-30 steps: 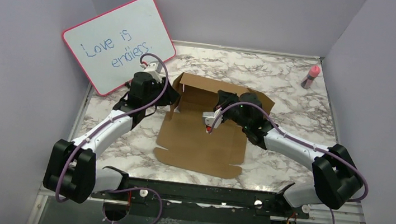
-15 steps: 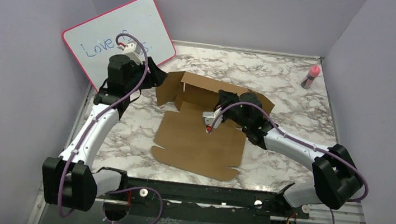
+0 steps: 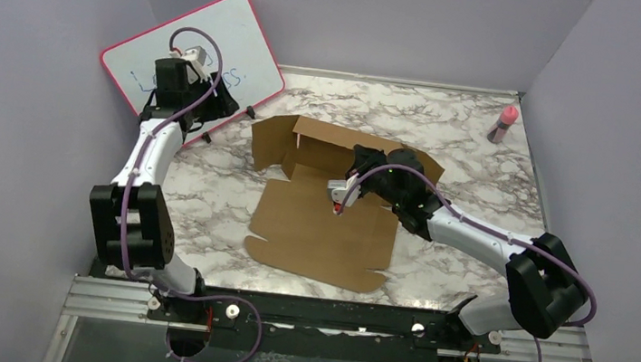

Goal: Fold the paper box

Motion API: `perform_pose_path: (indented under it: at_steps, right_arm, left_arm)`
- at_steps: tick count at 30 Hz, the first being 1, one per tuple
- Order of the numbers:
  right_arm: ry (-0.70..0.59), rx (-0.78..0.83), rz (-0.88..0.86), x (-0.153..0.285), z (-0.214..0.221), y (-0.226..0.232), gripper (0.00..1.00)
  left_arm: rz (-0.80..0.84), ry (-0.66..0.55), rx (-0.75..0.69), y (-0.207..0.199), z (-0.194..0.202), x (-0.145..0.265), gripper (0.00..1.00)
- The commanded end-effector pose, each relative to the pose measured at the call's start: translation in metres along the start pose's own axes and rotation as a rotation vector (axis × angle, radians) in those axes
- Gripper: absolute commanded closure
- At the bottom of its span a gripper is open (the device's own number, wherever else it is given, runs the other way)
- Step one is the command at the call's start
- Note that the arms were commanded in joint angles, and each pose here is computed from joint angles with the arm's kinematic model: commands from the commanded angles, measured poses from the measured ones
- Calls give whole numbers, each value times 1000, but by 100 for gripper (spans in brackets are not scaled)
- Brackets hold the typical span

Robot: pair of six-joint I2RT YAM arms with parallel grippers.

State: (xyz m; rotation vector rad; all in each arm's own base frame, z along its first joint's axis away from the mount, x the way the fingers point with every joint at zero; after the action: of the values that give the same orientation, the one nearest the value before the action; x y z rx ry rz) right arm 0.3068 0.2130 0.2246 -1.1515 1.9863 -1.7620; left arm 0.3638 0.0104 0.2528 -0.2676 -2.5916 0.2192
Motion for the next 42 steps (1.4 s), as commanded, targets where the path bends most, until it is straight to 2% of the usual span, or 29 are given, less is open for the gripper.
perform_pose_path:
  at_steps: [1, 12, 15, 20, 24, 32, 42]
  right_arm:
    - [22, -12, -87, -3, 1, 12, 95]
    - [-15, -20, -74, -5, -4, 9, 95]
    - [-24, -26, -66, -6, -5, 8, 95]
    - [-30, -22, -66, -5, -7, 6, 95]
    - [-33, -14, -66, -4, -8, 3, 95]
    - [-47, -21, -77, -2, -11, 4, 95]
    - [-43, -11, -97, 3, -16, 1, 95]
  left_arm:
    - [185, 36, -55, -7, 5, -16, 39]
    - [367, 88, -62, -36, 33, -44, 42]
    - [380, 58, -46, -53, 42, -40, 43]
    - [344, -27, 20, -59, 63, -29, 46]
    - [388, -41, 17, -78, 85, -29, 49]
    - [400, -91, -123, -102, 98, -33, 49]
    - [394, -260, -278, -96, 107, -42, 49]
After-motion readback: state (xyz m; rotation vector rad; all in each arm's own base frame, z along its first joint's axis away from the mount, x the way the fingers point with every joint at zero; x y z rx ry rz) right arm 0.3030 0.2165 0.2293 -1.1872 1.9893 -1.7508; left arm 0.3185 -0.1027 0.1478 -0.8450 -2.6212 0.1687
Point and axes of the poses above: each gripper's point midway between its finger pads, its own x axis back along the fingers, its own y axis along the line the jaws close on, z = x × y, the point moved 9 cm from there along x, back along the fingers, and after that the axes turned 15 degrees about -x, right-handed, at the moved point
